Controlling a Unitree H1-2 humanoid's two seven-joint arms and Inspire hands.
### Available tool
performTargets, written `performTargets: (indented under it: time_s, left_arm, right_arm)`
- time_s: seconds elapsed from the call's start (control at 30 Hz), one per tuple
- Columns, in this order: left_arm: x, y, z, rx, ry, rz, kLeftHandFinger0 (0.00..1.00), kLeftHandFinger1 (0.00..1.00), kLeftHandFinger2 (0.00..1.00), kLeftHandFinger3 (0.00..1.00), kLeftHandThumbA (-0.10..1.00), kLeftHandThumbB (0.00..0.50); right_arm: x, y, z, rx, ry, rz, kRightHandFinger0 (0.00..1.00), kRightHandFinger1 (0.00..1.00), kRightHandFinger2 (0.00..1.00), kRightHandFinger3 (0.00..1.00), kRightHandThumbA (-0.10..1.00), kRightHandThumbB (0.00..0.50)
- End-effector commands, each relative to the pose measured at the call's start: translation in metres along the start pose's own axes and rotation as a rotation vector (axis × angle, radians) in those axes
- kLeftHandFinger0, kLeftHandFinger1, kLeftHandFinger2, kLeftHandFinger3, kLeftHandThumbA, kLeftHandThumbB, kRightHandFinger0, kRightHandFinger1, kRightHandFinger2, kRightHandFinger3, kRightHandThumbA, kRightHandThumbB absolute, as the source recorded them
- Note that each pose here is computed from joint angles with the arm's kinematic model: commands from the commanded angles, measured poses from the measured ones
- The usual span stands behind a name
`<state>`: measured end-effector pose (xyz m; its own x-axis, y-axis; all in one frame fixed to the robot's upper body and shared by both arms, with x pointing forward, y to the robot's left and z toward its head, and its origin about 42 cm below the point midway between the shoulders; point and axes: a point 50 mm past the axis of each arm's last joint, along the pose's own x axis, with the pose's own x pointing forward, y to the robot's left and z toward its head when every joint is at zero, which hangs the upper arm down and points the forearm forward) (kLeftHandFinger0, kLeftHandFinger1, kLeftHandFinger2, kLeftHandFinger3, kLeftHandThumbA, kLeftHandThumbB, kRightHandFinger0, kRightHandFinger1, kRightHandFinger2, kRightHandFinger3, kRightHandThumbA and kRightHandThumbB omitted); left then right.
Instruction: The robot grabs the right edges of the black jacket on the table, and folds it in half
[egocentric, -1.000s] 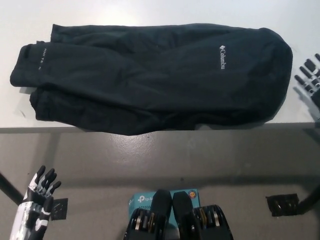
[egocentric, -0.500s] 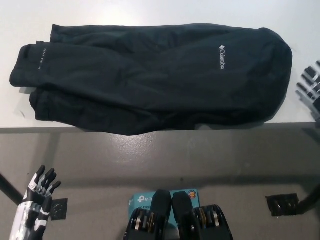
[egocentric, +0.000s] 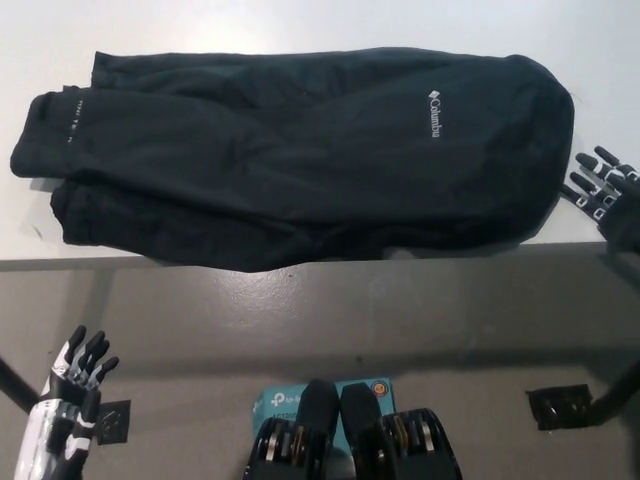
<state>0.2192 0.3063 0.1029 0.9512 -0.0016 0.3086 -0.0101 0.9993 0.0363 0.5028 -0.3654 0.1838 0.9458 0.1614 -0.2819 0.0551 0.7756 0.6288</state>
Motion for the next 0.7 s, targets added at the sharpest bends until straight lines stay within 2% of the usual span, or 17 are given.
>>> performTargets:
  time_s: [0.0, 0.2, 0.37, 0.57, 0.67]
  left_arm:
    - [0.004, 0.008, 0.014, 0.011, -0.079, 0.003, 0.98, 1.00, 1.00, 1.00, 0.74, 0.498]
    - [0.006, 0.009, 0.015, 0.020, -0.084, -0.007, 0.98, 1.00, 1.00, 1.00, 0.73, 0.487]
    - [0.006, 0.008, 0.016, 0.015, -0.075, -0.003, 0.97, 1.00, 1.00, 1.00, 0.73, 0.498]
    - [0.006, 0.008, 0.015, 0.013, -0.066, -0.008, 0.97, 1.00, 1.00, 1.00, 0.74, 0.500]
    - [0.008, 0.009, 0.015, 0.008, -0.076, 0.001, 0.96, 1.00, 1.00, 1.00, 0.73, 0.497]
  right_arm:
    - [0.005, 0.028, 0.038, -0.035, -0.053, 0.085, 1.00, 1.00, 1.00, 1.00, 1.00, 0.398]
    - [0.007, 0.044, 0.050, 0.002, -0.084, 0.161, 1.00, 1.00, 1.00, 1.00, 1.00, 0.425]
    - [0.012, 0.060, 0.050, -0.023, -0.080, 0.211, 1.00, 1.00, 1.00, 1.00, 1.00, 0.451]
    - [0.018, 0.071, 0.038, 0.009, -0.058, 0.248, 1.00, 1.00, 1.00, 1.00, 1.00, 0.425]
    - [0.022, 0.075, 0.029, 0.006, -0.034, 0.258, 1.00, 1.00, 1.00, 1.00, 1.00, 0.431]
